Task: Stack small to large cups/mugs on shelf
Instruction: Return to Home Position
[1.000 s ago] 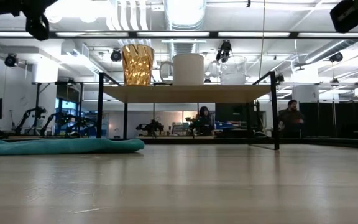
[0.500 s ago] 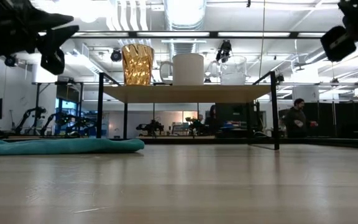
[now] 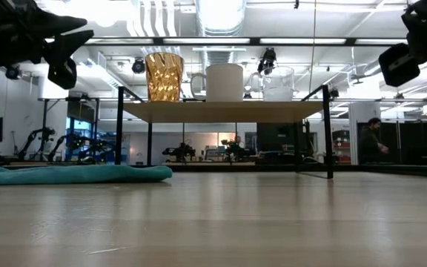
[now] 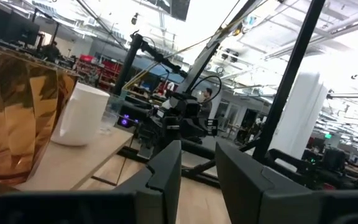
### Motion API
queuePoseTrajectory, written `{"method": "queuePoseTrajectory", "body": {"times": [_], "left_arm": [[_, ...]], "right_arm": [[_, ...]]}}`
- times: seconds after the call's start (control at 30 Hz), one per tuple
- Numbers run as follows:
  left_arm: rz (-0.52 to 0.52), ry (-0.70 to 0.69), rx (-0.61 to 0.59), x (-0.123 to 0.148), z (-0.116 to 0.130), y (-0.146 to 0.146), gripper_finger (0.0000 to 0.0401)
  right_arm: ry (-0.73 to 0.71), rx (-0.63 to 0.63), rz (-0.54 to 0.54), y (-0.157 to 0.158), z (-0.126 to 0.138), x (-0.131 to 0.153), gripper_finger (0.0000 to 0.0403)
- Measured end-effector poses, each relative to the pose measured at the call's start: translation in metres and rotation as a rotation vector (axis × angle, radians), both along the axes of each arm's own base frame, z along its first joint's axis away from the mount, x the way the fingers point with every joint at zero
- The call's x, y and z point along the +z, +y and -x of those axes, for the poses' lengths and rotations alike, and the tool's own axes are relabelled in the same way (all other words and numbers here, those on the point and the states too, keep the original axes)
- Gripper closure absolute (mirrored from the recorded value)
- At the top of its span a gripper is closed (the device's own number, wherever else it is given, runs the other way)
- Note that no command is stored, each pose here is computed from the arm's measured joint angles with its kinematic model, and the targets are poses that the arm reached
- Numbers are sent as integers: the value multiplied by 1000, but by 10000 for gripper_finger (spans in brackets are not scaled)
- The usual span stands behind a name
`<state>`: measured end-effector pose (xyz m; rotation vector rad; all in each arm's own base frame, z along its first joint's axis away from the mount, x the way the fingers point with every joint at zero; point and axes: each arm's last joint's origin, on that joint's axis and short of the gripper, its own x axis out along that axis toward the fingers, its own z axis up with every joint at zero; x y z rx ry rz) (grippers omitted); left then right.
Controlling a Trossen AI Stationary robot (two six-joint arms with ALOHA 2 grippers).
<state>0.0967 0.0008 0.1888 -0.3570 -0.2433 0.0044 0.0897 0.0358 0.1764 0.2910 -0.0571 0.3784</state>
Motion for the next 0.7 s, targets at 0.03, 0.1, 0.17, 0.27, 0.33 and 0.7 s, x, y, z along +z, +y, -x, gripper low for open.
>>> {"method": "queuePoseTrajectory", "body": {"times": [0.03, 0.1, 0.17, 0.27, 0.33, 0.7], "left_arm": [[-1, 7, 0, -1, 0, 0, 315], [-1, 31, 0, -3, -1, 0, 315], [0, 42, 1, -4, -1, 0, 315], [3, 44, 0, -4, -1, 0, 315], [7, 43, -1, -4, -1, 0, 315], [8, 45, 0, -5, -1, 0, 315]], "right_arm": [[4, 0, 3, 0, 0, 0, 349], [23, -4, 11, 0, 0, -2, 349], [37, -8, 17, 0, 0, -4, 349], [59, -7, 13, 0, -1, -6, 349], [68, -5, -9, 0, -1, -6, 349], [82, -2, -42, 0, -1, -6, 349]]}}
